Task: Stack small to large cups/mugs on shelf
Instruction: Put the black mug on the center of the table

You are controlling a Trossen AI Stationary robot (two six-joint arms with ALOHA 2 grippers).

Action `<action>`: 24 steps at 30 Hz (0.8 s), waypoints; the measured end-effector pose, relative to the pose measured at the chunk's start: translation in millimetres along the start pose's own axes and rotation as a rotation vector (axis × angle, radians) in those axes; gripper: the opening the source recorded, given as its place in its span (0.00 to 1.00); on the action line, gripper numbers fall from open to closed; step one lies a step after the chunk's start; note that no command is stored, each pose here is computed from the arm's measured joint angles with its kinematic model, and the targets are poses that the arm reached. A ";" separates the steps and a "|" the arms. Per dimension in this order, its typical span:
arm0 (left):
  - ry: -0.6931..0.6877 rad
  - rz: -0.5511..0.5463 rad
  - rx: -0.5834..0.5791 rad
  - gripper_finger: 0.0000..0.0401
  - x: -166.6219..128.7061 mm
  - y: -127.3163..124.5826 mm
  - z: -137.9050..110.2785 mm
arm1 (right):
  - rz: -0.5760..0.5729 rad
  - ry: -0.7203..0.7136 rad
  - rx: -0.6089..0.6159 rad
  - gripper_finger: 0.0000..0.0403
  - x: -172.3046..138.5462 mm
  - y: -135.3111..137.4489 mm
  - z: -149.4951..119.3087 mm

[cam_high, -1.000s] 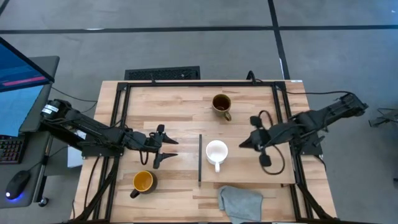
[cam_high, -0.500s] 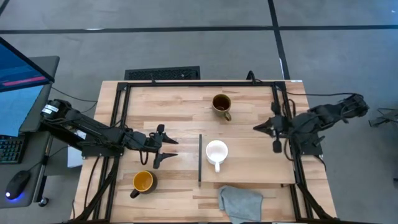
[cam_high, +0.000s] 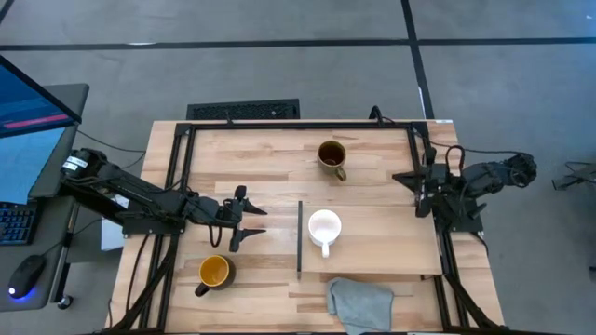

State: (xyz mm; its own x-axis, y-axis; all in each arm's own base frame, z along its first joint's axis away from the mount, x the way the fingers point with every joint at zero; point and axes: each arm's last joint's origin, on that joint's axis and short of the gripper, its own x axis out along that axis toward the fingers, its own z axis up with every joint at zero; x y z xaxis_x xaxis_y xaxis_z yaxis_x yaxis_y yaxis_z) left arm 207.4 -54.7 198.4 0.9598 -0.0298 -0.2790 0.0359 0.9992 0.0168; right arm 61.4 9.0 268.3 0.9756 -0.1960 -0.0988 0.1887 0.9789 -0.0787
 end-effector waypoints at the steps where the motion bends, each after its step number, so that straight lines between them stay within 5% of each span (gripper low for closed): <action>1: 0.000 0.000 0.000 0.58 0.0 0.0 0.0 | 0.000 -0.017 0.006 0.08 -1.3 -0.9 -3.2; 17: 0.011 0.002 -0.054 0.58 0.0 0.2 -1.1 | -0.061 -0.065 0.056 0.09 3.3 -0.8 -25.5; 24: -0.021 0.019 0.011 0.58 0.0 0.5 2.1 | -0.111 -0.078 -0.027 0.09 19.6 5.8 -48.6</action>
State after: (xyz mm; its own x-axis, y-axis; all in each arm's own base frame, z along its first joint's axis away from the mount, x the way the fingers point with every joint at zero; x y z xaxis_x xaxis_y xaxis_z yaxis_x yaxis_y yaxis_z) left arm 207.9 -54.2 200.4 0.9661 -0.0116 -0.2580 0.0206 0.9993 0.0322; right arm 76.2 8.0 217.7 0.9547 -0.2973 -0.0101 0.2944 0.9491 -0.1118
